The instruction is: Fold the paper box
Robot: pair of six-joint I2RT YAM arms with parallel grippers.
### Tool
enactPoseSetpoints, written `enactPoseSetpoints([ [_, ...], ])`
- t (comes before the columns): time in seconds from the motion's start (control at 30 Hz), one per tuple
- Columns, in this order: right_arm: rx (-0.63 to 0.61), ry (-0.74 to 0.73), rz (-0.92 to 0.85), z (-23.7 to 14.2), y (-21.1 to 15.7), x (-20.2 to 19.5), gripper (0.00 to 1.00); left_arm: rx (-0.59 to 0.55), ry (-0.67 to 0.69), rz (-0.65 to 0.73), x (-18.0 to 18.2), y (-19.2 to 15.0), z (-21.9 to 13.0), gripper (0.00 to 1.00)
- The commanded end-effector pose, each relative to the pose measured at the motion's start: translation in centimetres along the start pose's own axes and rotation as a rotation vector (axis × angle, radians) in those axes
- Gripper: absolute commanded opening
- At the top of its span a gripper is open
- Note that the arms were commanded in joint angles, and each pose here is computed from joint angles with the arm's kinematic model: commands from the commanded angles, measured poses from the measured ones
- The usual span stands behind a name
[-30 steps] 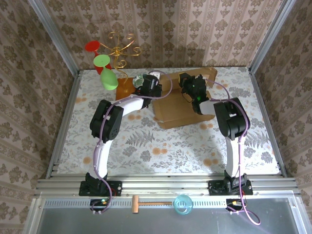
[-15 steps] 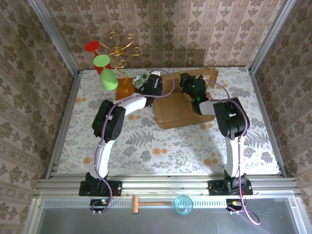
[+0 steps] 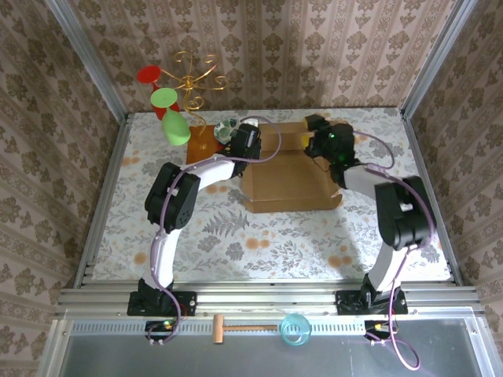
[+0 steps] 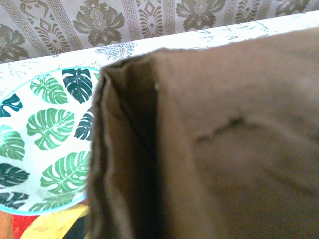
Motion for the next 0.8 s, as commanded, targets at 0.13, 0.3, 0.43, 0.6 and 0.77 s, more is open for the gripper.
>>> enactPoseSetpoints([
  [0.13,-0.007,-0.163,-0.16,-8.8,4.4,3.9,0.69,0.028,-0.045,-0.002,-0.4,2.6,-4.3,0.0],
  [0.3,0.02,-0.307,-0.259,-12.2,7.0,3.6,0.6,0.086,-0.058,-0.069,-0.4,3.6,-6.7,0.0],
  [0.43,0.087,-0.328,-0.274,-12.6,6.5,3.6,0.59,0.12,-0.054,-0.088,-0.5,3.7,-8.3,0.0],
  [0.6,0.099,-0.306,-0.26,-12.5,6.2,4.0,0.59,0.133,-0.057,-0.077,-1.2,3.9,-9.8,0.0],
  [0.77,0.121,-0.321,-0.29,-11.4,5.9,4.9,0.56,0.141,-0.057,-0.063,-1.8,4.0,-10.4,0.0],
])
Point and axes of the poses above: each hand's point on the last joint's axis, 136 mm out from that joint toward the fingers, its own z axis out along the fingers, its own x axis along the line the jaws close on, y = z × x, the point moved 5 cm from there along -z, back along the fingers, and after that the axes turned 13 degrees about -z, right-handed, at the moved point
